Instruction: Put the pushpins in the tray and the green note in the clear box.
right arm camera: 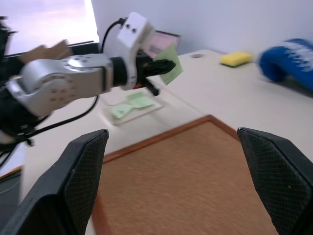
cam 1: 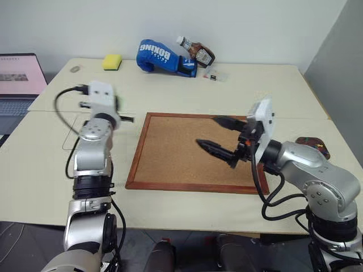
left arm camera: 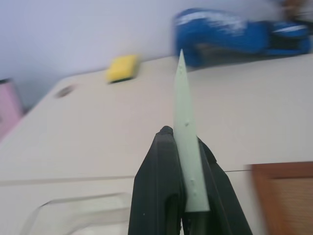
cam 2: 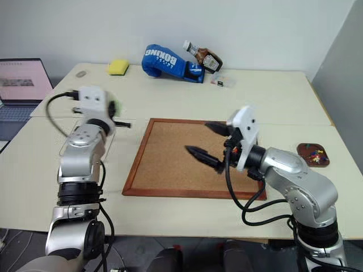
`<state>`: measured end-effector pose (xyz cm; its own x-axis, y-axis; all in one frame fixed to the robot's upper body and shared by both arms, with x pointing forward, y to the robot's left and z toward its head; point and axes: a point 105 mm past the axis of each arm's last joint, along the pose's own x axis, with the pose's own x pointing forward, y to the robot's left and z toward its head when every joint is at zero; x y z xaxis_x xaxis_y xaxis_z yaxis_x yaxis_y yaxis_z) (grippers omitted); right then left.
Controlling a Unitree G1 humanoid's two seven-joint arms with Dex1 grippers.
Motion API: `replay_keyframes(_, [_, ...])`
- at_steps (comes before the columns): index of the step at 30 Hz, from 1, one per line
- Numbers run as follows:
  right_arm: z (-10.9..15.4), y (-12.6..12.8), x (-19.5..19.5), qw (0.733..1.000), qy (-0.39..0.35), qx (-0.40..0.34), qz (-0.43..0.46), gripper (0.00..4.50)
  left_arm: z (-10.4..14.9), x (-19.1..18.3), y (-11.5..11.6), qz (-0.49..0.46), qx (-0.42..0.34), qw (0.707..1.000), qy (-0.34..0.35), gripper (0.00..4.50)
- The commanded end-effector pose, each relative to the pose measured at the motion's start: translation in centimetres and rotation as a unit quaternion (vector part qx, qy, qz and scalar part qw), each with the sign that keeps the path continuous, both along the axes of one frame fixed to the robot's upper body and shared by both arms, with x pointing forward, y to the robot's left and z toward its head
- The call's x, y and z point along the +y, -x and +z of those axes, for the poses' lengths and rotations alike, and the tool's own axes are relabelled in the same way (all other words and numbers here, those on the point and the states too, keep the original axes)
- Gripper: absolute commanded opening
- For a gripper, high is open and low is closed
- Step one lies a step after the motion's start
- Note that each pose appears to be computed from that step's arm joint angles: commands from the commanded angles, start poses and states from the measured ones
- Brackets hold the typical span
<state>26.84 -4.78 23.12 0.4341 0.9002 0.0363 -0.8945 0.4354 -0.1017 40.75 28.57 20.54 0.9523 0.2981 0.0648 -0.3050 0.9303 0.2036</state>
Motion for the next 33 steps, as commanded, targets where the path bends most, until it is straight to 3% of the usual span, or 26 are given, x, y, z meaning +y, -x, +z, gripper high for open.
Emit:
replay_keyframes(1, [1.5,0.3,0.8,0.999,-0.006,-0.026,0.037,4.48,0.7,3.2,1.0,0.078,-0.02,0.996,0.044,0.0])
replay_keyframes(10, [1.7,-0.8,0.7,0.999,-0.007,-0.032,0.034,4.48,-1.4,4.0,1.6,0.112,-0.005,0.989,0.097,0.0])
replay_keyframes(11, [1.6,-0.9,0.7,0.999,-0.005,-0.032,0.032,4.5,-1.7,4.3,1.8,0.122,-0.003,0.987,0.102,0.4])
replay_keyframes(13, [1.5,-1.0,0.6,0.999,-0.003,-0.032,0.028,4.5,-2.1,4.6,2.1,0.134,0.0,0.985,0.112,0.56])
replay_keyframes(28, [1.4,-2.5,-0.8,0.999,-0.003,-0.028,-0.021,4.5,-0.7,2.6,1.0,0.098,-0.016,0.992,0.082,3.59])
replay_keyframes(31, [0.9,-3.4,-1.7,0.997,-0.005,-0.024,-0.077,4.5,1.0,-1.0,0.4,0.007,-0.049,0.998,0.046,4.0])
replay_keyframes(33, [0.1,-4.3,-2.6,0.99,-0.004,-0.025,-0.136,4.5,0.9,-5.1,0.4,-0.086,-0.058,0.992,0.073,4.39])
